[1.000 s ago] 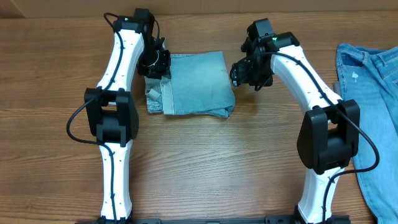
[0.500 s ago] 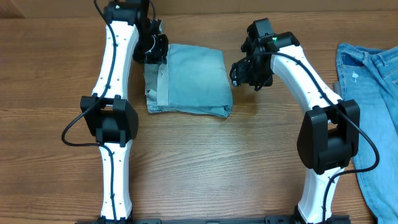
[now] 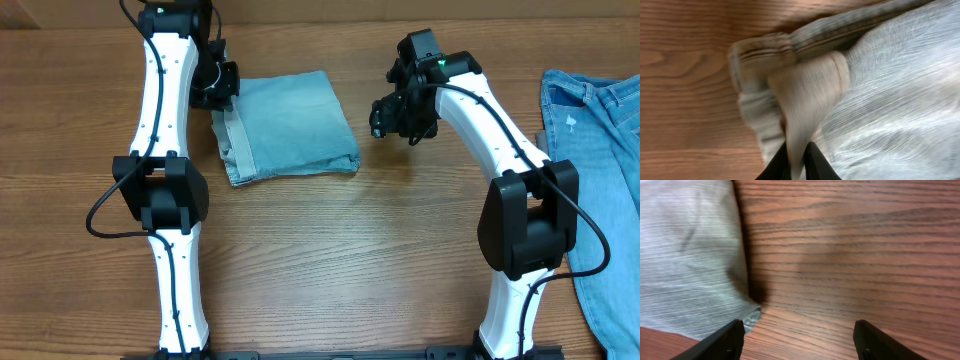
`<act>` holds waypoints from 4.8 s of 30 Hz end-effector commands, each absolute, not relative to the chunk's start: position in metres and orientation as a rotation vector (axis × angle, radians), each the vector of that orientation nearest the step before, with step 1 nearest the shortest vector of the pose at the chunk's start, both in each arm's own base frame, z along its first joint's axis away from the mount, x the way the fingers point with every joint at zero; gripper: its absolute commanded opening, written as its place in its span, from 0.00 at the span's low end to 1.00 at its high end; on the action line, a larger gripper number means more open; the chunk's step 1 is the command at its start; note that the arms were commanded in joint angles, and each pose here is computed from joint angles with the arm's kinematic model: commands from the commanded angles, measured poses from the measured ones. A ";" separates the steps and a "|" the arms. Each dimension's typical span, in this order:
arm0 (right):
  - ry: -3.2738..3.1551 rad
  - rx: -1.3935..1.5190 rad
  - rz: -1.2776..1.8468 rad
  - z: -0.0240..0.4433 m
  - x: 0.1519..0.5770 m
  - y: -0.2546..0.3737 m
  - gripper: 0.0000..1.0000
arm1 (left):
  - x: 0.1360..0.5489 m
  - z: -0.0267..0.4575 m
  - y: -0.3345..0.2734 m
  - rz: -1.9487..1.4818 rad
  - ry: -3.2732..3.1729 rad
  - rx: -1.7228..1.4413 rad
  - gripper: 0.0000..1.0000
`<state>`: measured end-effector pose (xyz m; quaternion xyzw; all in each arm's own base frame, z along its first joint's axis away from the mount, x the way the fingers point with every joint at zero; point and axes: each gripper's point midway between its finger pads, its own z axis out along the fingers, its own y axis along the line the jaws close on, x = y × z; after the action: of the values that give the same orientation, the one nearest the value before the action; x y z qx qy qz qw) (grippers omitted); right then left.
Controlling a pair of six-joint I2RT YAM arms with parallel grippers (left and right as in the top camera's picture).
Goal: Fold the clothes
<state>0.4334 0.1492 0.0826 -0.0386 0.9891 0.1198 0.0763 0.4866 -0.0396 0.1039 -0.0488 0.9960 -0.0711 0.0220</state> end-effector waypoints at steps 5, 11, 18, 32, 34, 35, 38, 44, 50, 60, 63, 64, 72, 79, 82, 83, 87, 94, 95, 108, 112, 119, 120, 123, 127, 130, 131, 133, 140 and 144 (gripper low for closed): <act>2.830 -0.266 0.690 0.116 0.436 0.189 0.56 | 0.483 0.122 -0.015 -0.051 3.063 -0.226 0.56; 2.744 -0.348 0.865 0.130 0.437 0.214 0.04 | 0.497 0.127 -0.070 -0.337 2.999 -0.127 0.04; 2.666 -0.628 1.059 0.118 0.406 0.262 0.04 | 0.477 0.106 -0.111 -0.381 3.092 -0.016 0.05; 2.724 -0.599 0.812 0.034 0.411 0.241 0.04 | 0.386 0.001 -0.089 -0.239 3.508 0.025 0.04; 2.755 -0.595 0.814 0.013 0.407 0.240 0.04 | 0.386 0.000 -0.083 -0.169 3.509 0.032 0.04; 2.777 -0.580 0.817 0.004 0.406 0.239 0.04 | 0.386 0.000 -0.082 -0.157 3.509 0.034 0.04; 2.786 -0.546 0.809 0.003 0.410 0.228 0.04 | 0.385 0.000 -0.064 0.013 3.517 0.004 0.04; 2.809 -0.530 0.793 -0.005 0.409 0.223 0.04 | 0.394 -0.006 -0.049 0.161 3.468 -0.110 0.10; 2.827 -0.522 0.751 -0.010 0.410 0.218 0.04 | 0.386 -0.029 -0.026 0.394 3.437 -0.179 0.07; 2.839 -0.519 0.734 -0.012 0.409 0.216 0.04 | 0.392 0.027 0.014 0.518 3.411 -0.371 0.04; 2.839 -0.519 0.735 -0.012 0.409 0.216 0.04 | 0.392 0.027 0.021 0.451 3.418 -0.442 0.04; 2.839 -0.519 0.735 -0.012 0.409 0.216 0.04 | 0.394 0.028 0.018 0.409 3.420 -0.430 0.04; 2.538 -0.629 1.216 0.109 0.430 0.270 0.04 | 0.457 0.146 -0.029 -0.006 3.049 -0.272 0.06; 2.540 -0.698 1.100 0.101 0.426 0.291 0.04 | 0.507 0.134 0.010 0.114 2.867 -0.349 0.06; 2.628 -0.672 1.040 0.090 0.418 0.281 0.04 | 0.524 0.117 0.023 0.111 2.833 -0.390 0.06; 2.650 -0.664 1.017 0.087 0.417 0.278 0.04 | 0.526 0.108 0.026 0.115 2.841 -0.398 0.06; 2.703 -0.645 0.958 0.080 0.414 0.270 0.04 | 0.526 0.045 0.039 0.152 2.940 -0.438 0.04; 2.721 -0.641 0.959 0.079 0.411 0.269 0.04 | 0.539 0.067 0.051 0.154 2.862 -0.485 0.04; 2.726 -0.640 0.959 0.079 0.410 0.268 0.04 | 0.539 0.098 0.051 0.143 2.816 -0.497 0.04; 2.813 -0.616 0.870 0.069 0.402 0.255 0.08 | 0.422 0.099 0.052 0.308 3.186 -0.689 0.13; 2.811 -0.616 0.870 0.069 0.402 0.255 0.09 | 0.391 0.056 0.057 0.426 3.315 -0.701 0.15; 2.817 -0.615 0.870 0.069 0.401 0.255 0.18 | 0.384 0.008 0.062 0.504 3.278 -0.768 0.04; 2.816 -0.615 0.870 0.069 0.401 0.255 0.18 | 0.386 0.018 0.058 0.472 3.284 -0.768 0.04; 2.821 -0.614 0.870 0.068 0.401 0.255 0.24 | 0.400 0.068 0.053 0.401 3.233 -0.760 0.06; 2.804 -0.629 0.967 0.075 0.394 0.265 0.26 | 0.430 0.131 0.041 0.176 3.120 -0.609 0.57; 2.663 -0.711 1.255 0.111 0.386 0.299 0.04 | 0.447 0.139 0.028 -0.096 3.095 -0.414 0.91; 2.564 -0.755 1.358 0.127 0.388 0.313 0.04 | 0.451 0.139 0.027 -0.192 3.085 -0.371 0.94; 2.459 -0.808 1.414 0.139 0.391 0.327 0.04 | 0.452 0.136 0.028 -0.315 3.076 -0.341 0.97; 2.411 -0.919 1.225 0.119 0.387 0.360 0.04 | 0.451 0.104 0.049 -0.556 3.045 -0.285 1.00; 2.462 -0.939 1.008 0.087 0.391 0.371 0.04 | 0.452 0.077 0.032 -0.778 2.991 -0.219 1.00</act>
<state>0.3843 0.3711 0.1020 -0.3287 0.8435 0.4005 0.1417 0.4538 0.0502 0.0780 -0.1026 0.9767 -0.1880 0.0095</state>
